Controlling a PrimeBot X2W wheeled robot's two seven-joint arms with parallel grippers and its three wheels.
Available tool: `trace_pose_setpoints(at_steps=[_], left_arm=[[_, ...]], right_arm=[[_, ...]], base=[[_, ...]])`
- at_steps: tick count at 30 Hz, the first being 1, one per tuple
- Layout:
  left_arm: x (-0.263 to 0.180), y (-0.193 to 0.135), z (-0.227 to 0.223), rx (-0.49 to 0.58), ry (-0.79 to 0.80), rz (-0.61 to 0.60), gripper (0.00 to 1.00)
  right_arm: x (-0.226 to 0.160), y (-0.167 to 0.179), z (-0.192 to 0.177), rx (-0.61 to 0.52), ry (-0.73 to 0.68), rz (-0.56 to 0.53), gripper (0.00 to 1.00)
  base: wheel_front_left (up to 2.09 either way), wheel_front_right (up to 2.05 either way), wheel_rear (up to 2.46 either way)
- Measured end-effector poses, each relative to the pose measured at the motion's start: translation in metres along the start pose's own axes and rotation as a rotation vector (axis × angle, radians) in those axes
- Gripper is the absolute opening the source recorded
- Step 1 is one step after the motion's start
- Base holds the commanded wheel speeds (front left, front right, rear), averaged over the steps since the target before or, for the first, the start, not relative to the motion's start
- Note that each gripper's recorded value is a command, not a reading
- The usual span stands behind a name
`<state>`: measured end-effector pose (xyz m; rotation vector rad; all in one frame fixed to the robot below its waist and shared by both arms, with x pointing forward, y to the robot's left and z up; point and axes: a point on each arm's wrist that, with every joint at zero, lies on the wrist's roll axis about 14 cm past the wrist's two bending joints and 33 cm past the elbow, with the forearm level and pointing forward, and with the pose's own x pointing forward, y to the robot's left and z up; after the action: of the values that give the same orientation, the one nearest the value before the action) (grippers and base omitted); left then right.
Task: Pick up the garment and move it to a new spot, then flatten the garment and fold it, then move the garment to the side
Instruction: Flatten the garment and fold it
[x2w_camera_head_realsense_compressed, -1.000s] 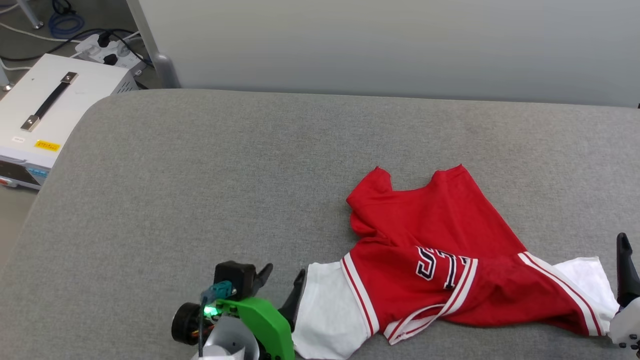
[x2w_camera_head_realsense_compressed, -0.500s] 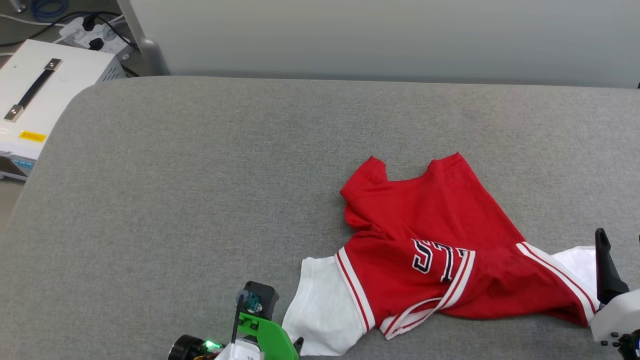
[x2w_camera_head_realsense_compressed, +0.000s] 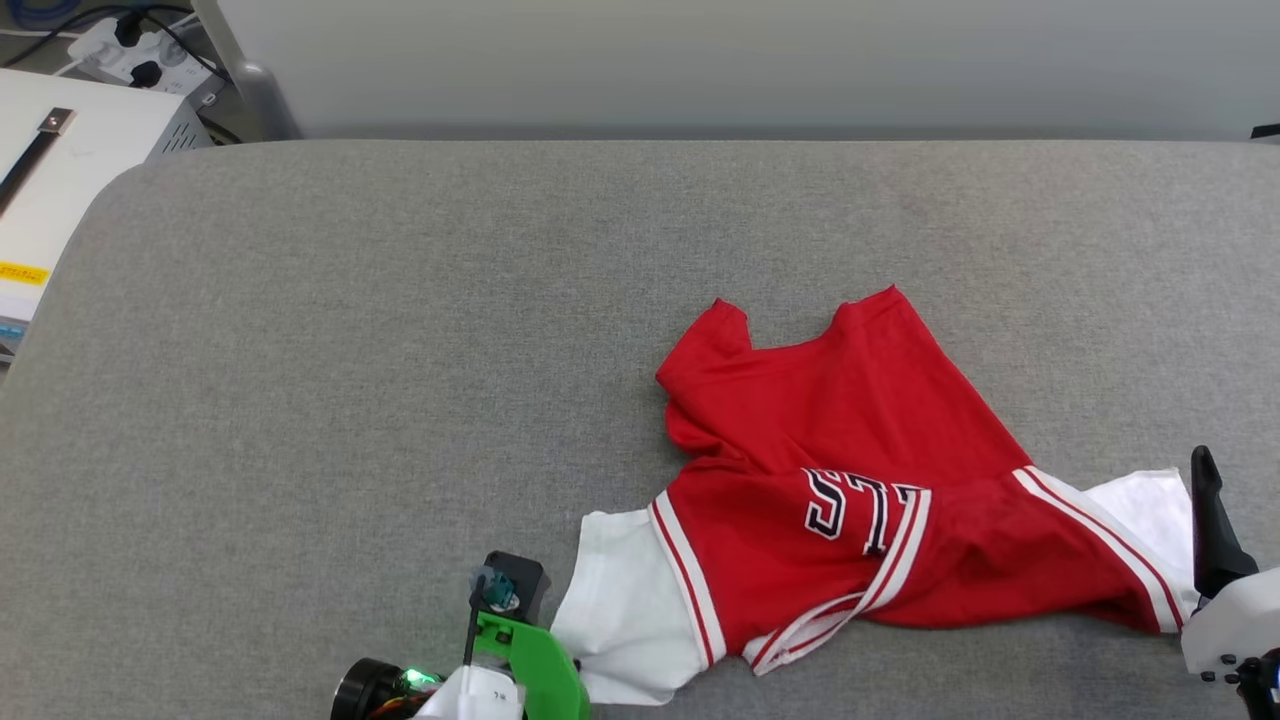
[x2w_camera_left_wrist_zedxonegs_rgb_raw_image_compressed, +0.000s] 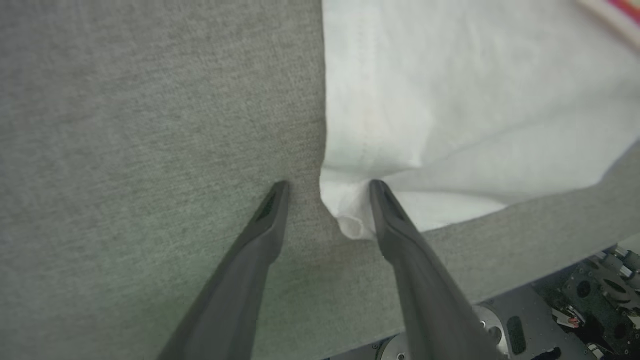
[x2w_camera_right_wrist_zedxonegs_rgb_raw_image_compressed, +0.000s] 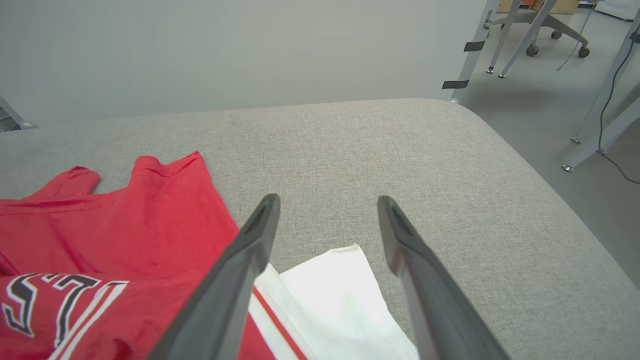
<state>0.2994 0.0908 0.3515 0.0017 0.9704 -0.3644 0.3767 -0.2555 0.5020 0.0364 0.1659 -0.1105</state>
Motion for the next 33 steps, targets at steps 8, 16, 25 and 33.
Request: trace_pose_setpoints(at_steps=[8,16,25,33], left_arm=[[-0.016,0.019,0.038,-0.155,-0.216,0.031,0.00],[-0.075,0.053,0.093,-0.222,-0.466,0.085,0.00],[-0.083,0.048,0.093,-0.215,-0.442,0.067,0.00],[-0.077,0.042,0.089,-0.215,-0.409,0.047,0.00]], right_arm=[[-0.002,-0.001,-0.003,-0.032,0.060,0.016,1.00],[-0.005,0.007,-0.037,-0.130,0.333,0.110,1.00],[-0.003,0.002,-0.079,-0.153,0.579,0.112,1.00],[0.009,-0.003,-0.100,-0.172,0.659,0.106,1.00]], base=[[0.00,0.00,0.00],[0.00,0.00,0.00],[0.00,0.00,0.00],[0.00,0.00,0.00]])
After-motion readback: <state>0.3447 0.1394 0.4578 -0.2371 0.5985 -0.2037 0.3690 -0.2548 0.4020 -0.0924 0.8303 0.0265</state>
